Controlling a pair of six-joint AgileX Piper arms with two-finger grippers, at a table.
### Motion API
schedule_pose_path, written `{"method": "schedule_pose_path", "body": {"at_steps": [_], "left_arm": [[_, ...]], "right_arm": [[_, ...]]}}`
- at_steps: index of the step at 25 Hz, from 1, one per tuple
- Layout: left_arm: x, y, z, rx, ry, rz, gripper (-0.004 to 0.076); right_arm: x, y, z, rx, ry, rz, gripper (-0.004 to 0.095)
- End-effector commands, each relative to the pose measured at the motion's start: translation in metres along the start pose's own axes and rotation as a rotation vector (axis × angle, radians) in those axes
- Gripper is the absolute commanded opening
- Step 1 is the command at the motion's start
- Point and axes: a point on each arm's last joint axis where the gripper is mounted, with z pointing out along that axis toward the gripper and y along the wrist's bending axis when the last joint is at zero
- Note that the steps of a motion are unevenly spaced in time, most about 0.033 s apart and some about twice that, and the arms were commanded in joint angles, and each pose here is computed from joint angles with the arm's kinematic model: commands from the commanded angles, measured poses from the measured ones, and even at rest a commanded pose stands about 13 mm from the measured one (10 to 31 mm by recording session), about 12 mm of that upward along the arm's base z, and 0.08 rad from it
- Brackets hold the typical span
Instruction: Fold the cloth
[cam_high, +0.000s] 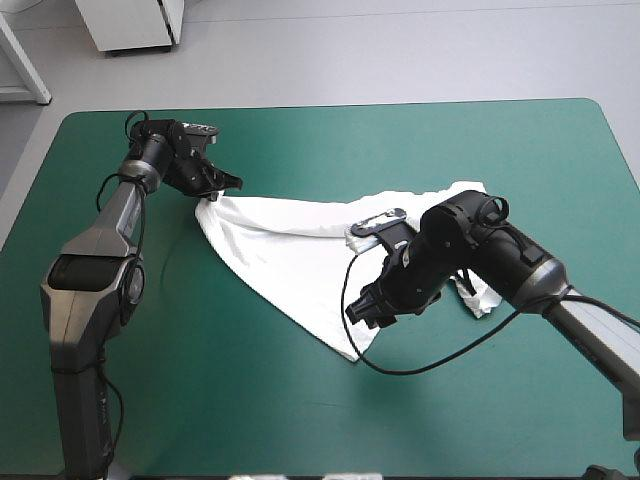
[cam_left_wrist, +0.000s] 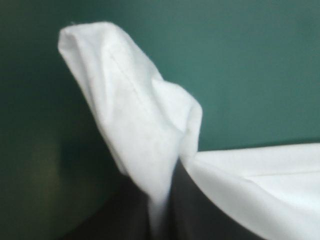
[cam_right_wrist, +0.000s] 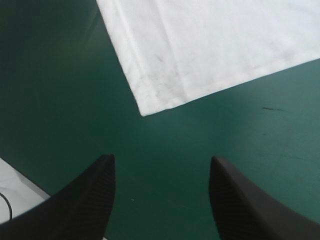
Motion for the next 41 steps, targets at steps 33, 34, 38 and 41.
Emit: {"method": "schedule_pose_path", "body": {"at_steps": [33,34,38,41], "left_arm": [[-0.009,0.001,-0.026,0.032,-0.093,-0.031,-0.0009],[-0.009,0.001,-0.026,0.032,-0.093,-0.031,-0.0009],[-0.009,0.001,-0.026,0.032,-0.093,-0.031,-0.0009],[-0.009,0.001,-0.026,0.032,-0.093,-0.031,-0.0009]], "right_arm": [[0.01,0.029,0.138,0.065,0.159,-0.046,0.0373],[0.009,0.03,0.138,0.063,0.145,-0.045,0.0311],[0.009,0.03,0.138,0.062,0.141,-0.047,0.0007],[0.01,0.029,0.138,0.065,0.158,-0.049,-0.0017]]}}
